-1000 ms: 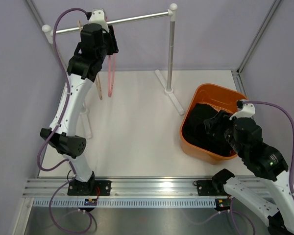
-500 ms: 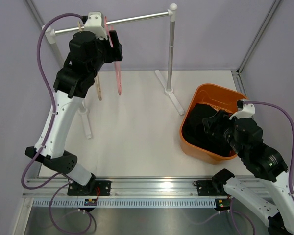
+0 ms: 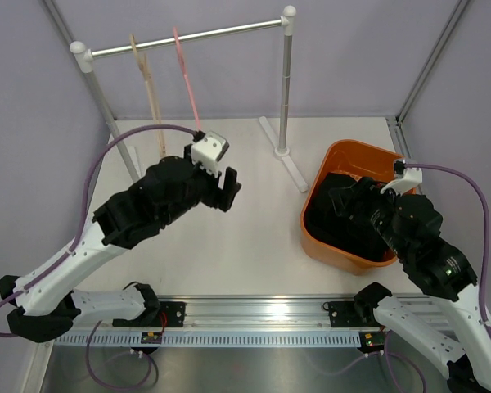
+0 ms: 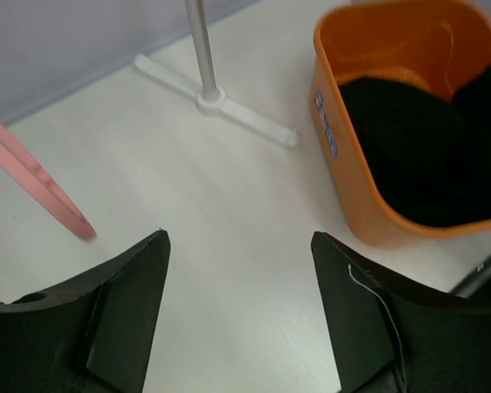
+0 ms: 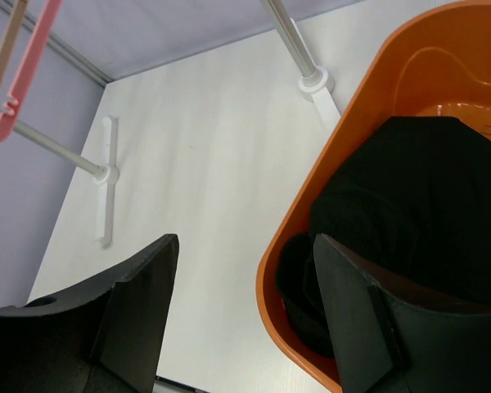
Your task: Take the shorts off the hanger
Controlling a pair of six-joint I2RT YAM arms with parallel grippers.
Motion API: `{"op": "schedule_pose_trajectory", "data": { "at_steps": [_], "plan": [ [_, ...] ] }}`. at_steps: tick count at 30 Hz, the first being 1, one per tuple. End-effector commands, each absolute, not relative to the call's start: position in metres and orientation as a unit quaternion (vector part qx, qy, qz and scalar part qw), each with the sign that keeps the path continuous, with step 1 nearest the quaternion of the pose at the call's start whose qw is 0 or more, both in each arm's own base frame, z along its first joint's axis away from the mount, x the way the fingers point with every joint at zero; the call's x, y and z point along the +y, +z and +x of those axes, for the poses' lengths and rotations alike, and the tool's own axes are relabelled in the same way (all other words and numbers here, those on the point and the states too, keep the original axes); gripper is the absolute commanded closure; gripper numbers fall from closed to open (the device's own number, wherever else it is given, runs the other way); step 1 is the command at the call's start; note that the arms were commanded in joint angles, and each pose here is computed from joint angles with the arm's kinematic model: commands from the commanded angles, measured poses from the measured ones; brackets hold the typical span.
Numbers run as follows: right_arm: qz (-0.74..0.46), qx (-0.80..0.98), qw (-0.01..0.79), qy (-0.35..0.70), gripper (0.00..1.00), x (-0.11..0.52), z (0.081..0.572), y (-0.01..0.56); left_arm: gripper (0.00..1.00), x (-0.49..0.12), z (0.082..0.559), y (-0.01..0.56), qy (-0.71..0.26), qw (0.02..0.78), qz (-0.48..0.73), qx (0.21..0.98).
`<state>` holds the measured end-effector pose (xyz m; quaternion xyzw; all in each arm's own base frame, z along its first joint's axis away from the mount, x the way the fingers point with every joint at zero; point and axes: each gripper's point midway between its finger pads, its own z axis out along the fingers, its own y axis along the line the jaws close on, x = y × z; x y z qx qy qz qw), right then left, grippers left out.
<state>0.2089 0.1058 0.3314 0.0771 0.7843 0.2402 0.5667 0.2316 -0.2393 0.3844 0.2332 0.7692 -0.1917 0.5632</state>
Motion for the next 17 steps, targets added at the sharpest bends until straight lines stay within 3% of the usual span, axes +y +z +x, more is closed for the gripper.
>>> {"op": "schedule_pose_trajectory", "data": {
  "at_steps": [1,6,16,17],
  "plan": [
    [0.054,0.766,0.58,0.271,0.24,0.12,0.214,0.345,0.26,-0.243,0.219,0.354,-0.204,0.551,0.24,0.773],
    [0.044,0.757,0.584,0.29,0.22,0.129,0.217,0.346,0.25,-0.229,0.204,0.32,-0.21,0.537,0.242,0.781],
    [0.056,0.755,0.585,0.289,0.16,0.128,0.22,0.337,0.23,-0.206,0.194,0.311,-0.205,0.548,0.239,0.775],
    [0.059,0.756,0.585,0.287,0.13,0.127,0.221,0.333,0.23,-0.206,0.193,0.312,-0.208,0.551,0.237,0.772]
  ]
}}
